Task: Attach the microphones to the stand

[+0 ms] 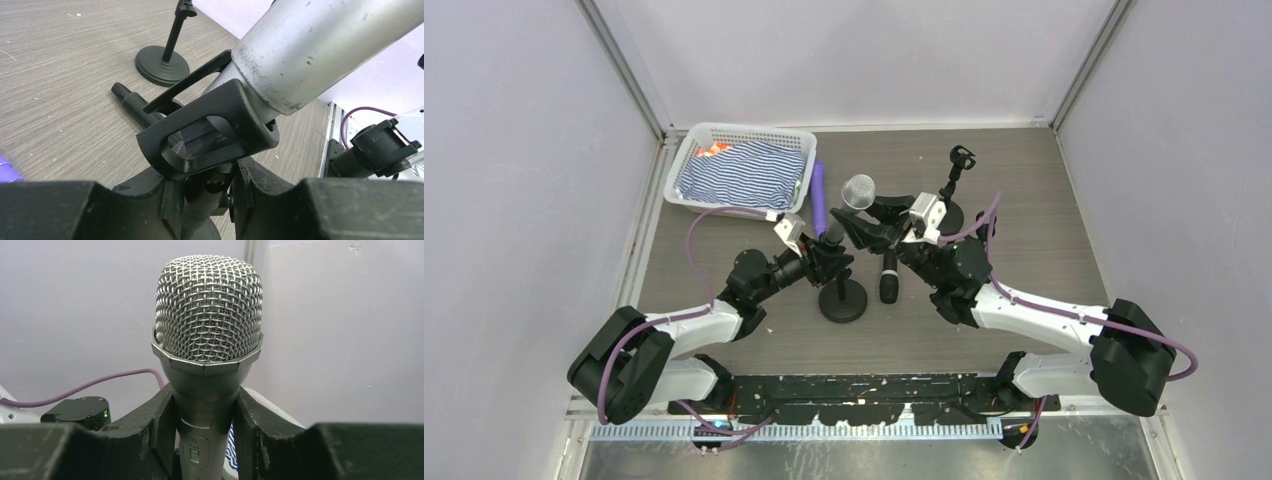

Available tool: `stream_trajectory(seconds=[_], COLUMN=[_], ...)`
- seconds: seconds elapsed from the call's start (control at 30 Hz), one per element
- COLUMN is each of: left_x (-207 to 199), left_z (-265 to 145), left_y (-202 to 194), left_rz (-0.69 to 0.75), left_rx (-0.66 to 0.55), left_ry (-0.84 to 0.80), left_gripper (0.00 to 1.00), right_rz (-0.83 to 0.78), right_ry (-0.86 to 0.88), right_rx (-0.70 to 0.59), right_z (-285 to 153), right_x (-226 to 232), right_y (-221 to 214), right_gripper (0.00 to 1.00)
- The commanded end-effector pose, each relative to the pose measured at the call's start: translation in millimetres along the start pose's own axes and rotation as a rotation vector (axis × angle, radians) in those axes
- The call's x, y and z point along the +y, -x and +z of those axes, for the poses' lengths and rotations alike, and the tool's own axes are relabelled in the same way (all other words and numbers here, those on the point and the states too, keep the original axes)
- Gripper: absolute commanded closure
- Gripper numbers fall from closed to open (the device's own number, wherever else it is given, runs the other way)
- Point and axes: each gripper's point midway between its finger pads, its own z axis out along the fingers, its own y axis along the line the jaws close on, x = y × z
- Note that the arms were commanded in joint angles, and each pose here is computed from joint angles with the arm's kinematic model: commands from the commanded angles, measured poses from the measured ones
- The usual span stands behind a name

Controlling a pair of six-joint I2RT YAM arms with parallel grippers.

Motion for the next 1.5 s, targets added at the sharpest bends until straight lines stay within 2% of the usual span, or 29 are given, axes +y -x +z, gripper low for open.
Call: stream_trajectory(seconds=[0.0, 0.33, 0.7, 1.2, 1.47], left_x=[-13.5, -16.9, -23.7, -31.7, -33.4], left_z=[0.1, -1.2, -3.2, -5.3, -4.5], left_y=[3.5, 3.5, 4.1, 5.4, 5.7], left_rz=[-0.047, -0.027, 0.003, 0.004, -0.011], left_rx=[-0.01, -0.008, -0.003, -0.014, -0.023], left_ry=[-0.056, -0.075, -0.112, -0.142, -0.153], left_gripper=[1.0, 1.0, 1.0, 1.0, 1.0], right_rz=[-0.001, -0.096, -0.123, -0.154, -0.124], right_ry=[0.028, 0.122, 0.083, 0.066, -0.03], right_rx=[0.017, 0.276, 0.491, 0.63, 0.685], right_z=[-9.6, -40.4, -68.3, -103.3, -122.6], right_x=[5.4, 18.5, 9.4, 5.9, -0.6], right_y=[-10.2, -73.8, -134.5, -191.0, -206.5], right_gripper=[0.99, 0.99, 0.99, 0.99, 0.99])
